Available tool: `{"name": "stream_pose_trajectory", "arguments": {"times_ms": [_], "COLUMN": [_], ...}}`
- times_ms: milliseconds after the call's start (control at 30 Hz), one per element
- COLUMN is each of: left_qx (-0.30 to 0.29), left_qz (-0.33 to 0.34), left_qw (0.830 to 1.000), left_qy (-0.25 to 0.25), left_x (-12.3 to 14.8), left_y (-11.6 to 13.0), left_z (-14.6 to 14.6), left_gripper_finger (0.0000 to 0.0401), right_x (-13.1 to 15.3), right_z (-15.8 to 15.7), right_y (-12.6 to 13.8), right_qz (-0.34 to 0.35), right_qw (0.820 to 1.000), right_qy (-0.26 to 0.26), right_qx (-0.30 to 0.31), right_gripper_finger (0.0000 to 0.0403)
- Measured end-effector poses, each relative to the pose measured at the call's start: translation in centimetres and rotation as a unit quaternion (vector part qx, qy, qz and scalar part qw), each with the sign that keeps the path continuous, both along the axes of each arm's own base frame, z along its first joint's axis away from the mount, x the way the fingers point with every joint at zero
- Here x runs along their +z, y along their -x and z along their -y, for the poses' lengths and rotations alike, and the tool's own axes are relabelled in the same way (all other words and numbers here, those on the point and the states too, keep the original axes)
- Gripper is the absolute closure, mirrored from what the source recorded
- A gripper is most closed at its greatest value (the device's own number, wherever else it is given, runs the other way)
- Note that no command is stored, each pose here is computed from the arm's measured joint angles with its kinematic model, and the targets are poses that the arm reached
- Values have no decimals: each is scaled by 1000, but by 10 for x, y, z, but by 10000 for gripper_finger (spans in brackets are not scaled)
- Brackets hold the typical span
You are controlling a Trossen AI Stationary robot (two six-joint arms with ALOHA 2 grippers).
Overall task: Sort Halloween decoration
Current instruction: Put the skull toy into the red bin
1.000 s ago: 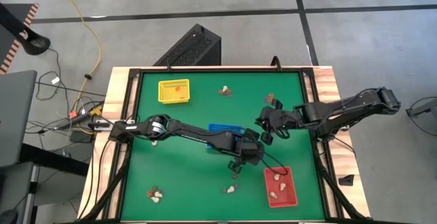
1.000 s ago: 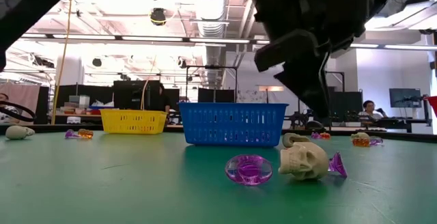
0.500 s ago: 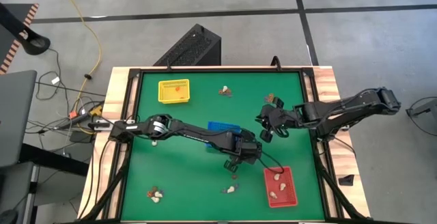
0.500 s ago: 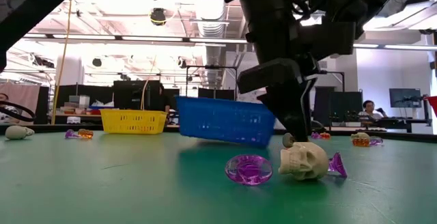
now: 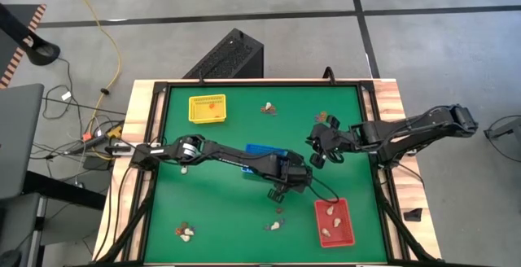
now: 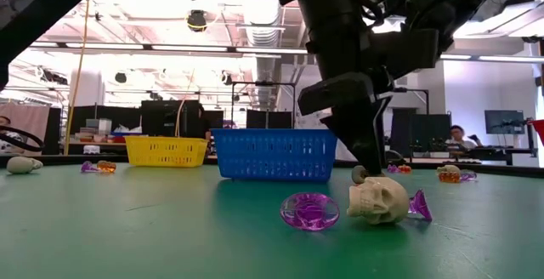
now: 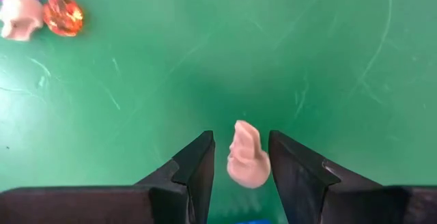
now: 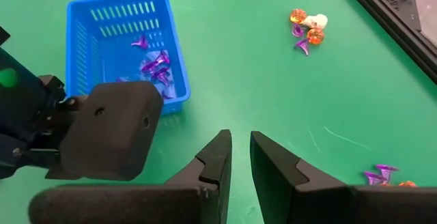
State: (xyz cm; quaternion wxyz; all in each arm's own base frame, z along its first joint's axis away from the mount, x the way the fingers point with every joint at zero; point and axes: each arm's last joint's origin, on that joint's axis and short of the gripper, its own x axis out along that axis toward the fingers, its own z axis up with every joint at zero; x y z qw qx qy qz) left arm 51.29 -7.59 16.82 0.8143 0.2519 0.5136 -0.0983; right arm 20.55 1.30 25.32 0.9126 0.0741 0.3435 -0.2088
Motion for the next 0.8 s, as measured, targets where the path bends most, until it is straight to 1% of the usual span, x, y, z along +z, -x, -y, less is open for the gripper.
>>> {"name": "stream_pose_trajectory", "arguments": {"times_ms": [233,367,433,633,800], "left_qx": [5,7,4,4,-1], "left_qz": [-22,-22,-23,-38,-43], "left_qw": [1000,1000,1000,999,999], "left_qy": [4,4,12,22,20], "left_x": [-2,-2,-2,-18,-19], "left_y": [3,3,3,0,0], "left_z": [-3,-5,-5,-8,-8], "left_gripper_finger": [272,272,272,272,272], "right_x": [0,-2,-3,-7,-7], "right_z": [0,0,0,1,2], "right_y": [0,2,3,9,10], "right_qz": [-3,-13,-22,-49,-52], "right_qw": [1000,1000,1000,998,998], "right_qy": [0,2,1,-10,-5], "right_qx": [-1,-3,-6,-26,-33], "right_gripper_finger": [316,316,316,316,316]}}
